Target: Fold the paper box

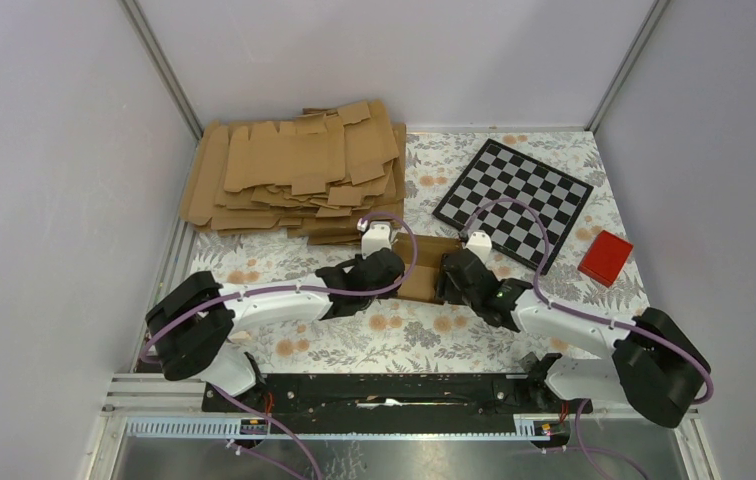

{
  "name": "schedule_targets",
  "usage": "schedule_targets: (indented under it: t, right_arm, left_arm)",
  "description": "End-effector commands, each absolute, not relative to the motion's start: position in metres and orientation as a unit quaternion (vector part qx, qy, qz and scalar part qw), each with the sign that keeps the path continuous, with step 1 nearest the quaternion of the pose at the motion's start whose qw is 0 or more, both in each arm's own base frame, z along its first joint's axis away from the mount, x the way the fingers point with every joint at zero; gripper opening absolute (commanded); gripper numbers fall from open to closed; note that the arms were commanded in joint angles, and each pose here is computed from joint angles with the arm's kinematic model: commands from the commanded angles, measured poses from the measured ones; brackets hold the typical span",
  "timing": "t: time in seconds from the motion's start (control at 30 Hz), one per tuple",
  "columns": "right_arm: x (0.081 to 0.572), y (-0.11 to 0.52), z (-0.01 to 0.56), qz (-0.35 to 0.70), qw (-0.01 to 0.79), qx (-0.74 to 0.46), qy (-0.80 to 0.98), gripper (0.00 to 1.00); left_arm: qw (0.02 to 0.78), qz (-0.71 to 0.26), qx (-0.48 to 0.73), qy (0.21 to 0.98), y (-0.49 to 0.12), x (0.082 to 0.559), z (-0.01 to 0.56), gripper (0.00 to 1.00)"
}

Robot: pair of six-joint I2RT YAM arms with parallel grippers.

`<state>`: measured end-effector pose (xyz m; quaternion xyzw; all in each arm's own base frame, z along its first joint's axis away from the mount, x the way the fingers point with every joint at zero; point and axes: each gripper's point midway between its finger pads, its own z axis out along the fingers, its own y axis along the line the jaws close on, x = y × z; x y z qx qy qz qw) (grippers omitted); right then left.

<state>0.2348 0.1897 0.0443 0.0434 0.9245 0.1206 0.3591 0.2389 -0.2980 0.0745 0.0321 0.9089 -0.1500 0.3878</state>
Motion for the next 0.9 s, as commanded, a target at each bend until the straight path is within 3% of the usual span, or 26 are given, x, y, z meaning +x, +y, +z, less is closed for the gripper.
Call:
schedule_targets:
  t: [0.0, 0.23, 0.5, 0.87]
  right_arm:
    - [0.232, 0.196, 0.06, 0.163, 0.37, 0.048, 0.913, 0.58]
    - [0.226, 0.204, 0.071, 0.195, 0.367, 0.032, 0.909, 0.78]
    - [0.223, 0.201, 0.077, 0.205, 0.382, 0.018, 0.901, 0.91]
    - [0.226, 0.184, 0.081, 0.18, 0.422, -0.023, 0.888, 0.98]
  left_arm:
    - [0.411, -0.166, 0.018, 0.896, -0.309, 0.25, 0.093, 0.0]
    - [0.392, -0.171, 0.029, 0.903, -0.314, 0.244, 0.086, 0.0]
    - [0.374, -0.16, 0.03, 0.913, -0.307, 0.239, 0.074, 0.0]
    - [0.337, -0.151, 0.009, 0.929, -0.283, 0.233, 0.051, 0.0]
